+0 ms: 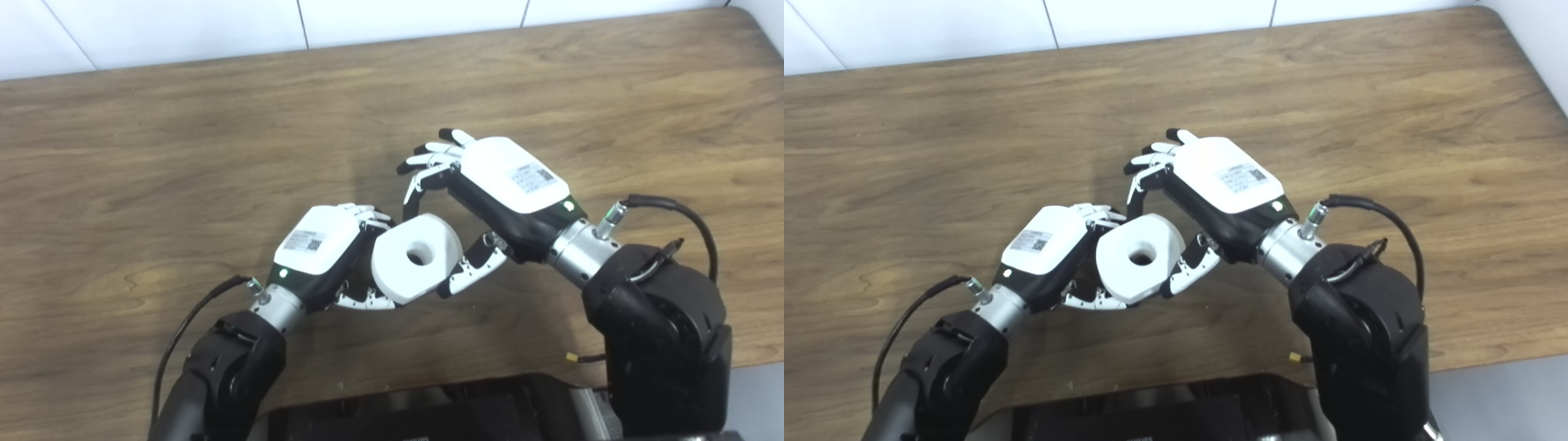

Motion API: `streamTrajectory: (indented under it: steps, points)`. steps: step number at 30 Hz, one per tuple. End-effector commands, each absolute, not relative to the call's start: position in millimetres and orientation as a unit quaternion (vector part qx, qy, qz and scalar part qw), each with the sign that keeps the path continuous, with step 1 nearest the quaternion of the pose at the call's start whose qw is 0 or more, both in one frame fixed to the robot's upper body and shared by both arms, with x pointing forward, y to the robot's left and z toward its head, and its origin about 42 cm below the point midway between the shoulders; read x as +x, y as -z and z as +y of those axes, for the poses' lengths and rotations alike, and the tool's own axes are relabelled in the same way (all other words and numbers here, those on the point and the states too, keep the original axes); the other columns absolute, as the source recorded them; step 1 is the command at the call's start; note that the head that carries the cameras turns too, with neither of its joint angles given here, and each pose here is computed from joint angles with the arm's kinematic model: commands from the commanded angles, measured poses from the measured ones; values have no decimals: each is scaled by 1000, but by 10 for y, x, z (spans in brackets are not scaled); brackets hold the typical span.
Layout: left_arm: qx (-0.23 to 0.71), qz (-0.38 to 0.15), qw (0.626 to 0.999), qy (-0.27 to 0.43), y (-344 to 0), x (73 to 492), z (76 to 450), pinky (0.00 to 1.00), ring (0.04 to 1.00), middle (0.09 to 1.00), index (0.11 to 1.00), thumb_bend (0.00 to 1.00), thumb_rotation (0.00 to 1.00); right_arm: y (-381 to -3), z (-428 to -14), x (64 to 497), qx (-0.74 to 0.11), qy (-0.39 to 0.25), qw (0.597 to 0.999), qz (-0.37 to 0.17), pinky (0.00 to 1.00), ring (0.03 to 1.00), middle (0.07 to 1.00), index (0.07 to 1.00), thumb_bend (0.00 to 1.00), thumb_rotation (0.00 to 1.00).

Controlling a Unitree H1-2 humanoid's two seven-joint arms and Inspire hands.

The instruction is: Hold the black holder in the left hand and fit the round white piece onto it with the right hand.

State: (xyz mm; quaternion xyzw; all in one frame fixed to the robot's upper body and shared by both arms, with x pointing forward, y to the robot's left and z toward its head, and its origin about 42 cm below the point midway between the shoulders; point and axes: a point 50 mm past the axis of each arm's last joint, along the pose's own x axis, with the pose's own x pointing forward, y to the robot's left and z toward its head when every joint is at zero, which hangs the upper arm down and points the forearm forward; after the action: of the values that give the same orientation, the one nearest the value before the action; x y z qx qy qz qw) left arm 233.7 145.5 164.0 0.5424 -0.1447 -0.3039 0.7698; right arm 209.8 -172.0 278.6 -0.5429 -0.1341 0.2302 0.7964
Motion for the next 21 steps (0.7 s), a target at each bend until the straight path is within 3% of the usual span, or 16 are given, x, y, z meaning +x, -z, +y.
streamTrajectory:
  steps: [1,21]
  points:
    - [544,-144,764,317,-1618,2318,1403,850,835,771,485,522,50,-2860,-1713,2089,-543,-216,796,-160,983,902,835,482,524,132]
    - [543,-140,763,322,-1623,2293,1403,861,835,769,485,522,49,-2846,-1734,2100,-544,-210,796,-160,988,905,838,482,524,132]
